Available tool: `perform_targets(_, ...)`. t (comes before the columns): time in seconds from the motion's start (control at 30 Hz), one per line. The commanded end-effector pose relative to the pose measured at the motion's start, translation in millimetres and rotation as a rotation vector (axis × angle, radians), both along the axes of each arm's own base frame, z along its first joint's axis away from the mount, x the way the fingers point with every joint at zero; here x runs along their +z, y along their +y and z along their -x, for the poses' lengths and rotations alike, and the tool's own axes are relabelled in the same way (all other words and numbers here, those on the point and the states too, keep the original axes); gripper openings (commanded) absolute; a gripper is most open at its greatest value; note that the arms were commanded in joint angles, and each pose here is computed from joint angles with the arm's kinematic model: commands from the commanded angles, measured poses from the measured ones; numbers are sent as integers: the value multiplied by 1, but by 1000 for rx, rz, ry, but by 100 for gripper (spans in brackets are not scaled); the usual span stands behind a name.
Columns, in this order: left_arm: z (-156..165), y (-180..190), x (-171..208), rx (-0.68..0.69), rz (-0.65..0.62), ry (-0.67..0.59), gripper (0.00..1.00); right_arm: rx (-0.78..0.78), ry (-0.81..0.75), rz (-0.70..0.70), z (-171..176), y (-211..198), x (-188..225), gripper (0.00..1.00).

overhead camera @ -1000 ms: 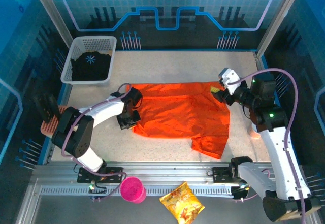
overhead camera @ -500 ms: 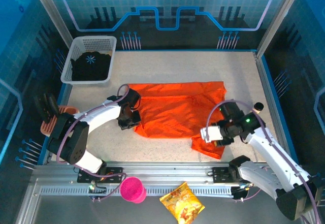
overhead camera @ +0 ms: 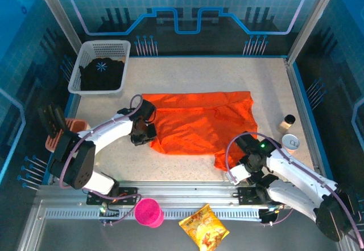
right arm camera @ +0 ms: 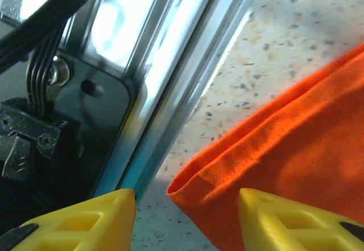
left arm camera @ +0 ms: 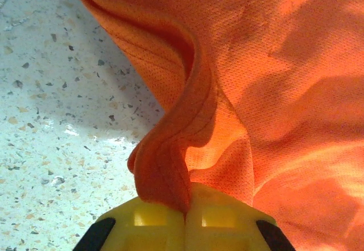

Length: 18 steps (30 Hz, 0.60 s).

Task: Fold and stack the t-shirts

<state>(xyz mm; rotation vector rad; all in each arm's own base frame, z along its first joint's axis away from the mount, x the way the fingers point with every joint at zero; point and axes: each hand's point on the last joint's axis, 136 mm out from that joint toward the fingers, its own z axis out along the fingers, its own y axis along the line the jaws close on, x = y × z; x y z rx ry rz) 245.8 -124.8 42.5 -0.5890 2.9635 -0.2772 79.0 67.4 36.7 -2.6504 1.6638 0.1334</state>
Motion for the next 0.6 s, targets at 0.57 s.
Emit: perform_targets(0.57, 1, 0, 9, 10, 46, -31, 0, 47, -5, 148, -19, -7, -30, 38)
